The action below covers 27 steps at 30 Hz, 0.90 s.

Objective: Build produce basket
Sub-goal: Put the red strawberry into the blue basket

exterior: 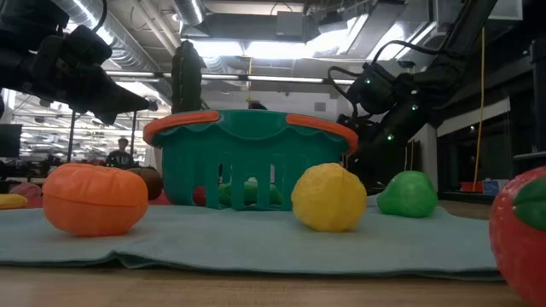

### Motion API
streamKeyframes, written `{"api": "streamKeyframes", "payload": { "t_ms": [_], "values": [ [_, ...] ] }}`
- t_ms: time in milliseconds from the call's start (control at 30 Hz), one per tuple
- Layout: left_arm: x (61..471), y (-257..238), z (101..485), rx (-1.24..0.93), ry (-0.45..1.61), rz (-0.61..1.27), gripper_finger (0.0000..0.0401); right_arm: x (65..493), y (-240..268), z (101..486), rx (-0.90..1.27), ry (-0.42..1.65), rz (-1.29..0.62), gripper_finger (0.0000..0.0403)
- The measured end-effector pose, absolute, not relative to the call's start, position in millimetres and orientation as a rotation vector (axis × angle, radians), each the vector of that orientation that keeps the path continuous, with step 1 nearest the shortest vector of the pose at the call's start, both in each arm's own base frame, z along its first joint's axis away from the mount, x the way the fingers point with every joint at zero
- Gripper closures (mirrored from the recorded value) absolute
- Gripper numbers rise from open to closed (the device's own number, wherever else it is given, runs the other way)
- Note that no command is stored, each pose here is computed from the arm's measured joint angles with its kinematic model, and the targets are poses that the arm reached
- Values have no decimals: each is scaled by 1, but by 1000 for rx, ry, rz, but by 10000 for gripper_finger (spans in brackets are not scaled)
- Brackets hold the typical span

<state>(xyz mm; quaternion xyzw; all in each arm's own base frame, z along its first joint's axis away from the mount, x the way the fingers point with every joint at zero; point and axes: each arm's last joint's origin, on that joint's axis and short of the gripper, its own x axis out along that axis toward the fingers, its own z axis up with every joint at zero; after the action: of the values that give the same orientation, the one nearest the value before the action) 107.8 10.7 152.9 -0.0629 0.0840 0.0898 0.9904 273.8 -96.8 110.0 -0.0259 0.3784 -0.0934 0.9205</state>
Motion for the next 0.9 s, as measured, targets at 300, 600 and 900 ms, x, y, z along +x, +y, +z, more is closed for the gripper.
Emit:
{"api": "streamKeyframes", "payload": {
  "t_ms": [300, 600, 900],
  "values": [
    [108, 11, 153, -126, 168, 181, 393, 274, -97, 110, -55, 780, -199, 248],
    [108, 11, 153, -126, 168, 180, 393, 270, -105, 110, -44, 786, -225, 278],
    [108, 11, 153, -126, 169, 180, 393, 268, -107, 125, -54, 736, -246, 278]
  ]
}}
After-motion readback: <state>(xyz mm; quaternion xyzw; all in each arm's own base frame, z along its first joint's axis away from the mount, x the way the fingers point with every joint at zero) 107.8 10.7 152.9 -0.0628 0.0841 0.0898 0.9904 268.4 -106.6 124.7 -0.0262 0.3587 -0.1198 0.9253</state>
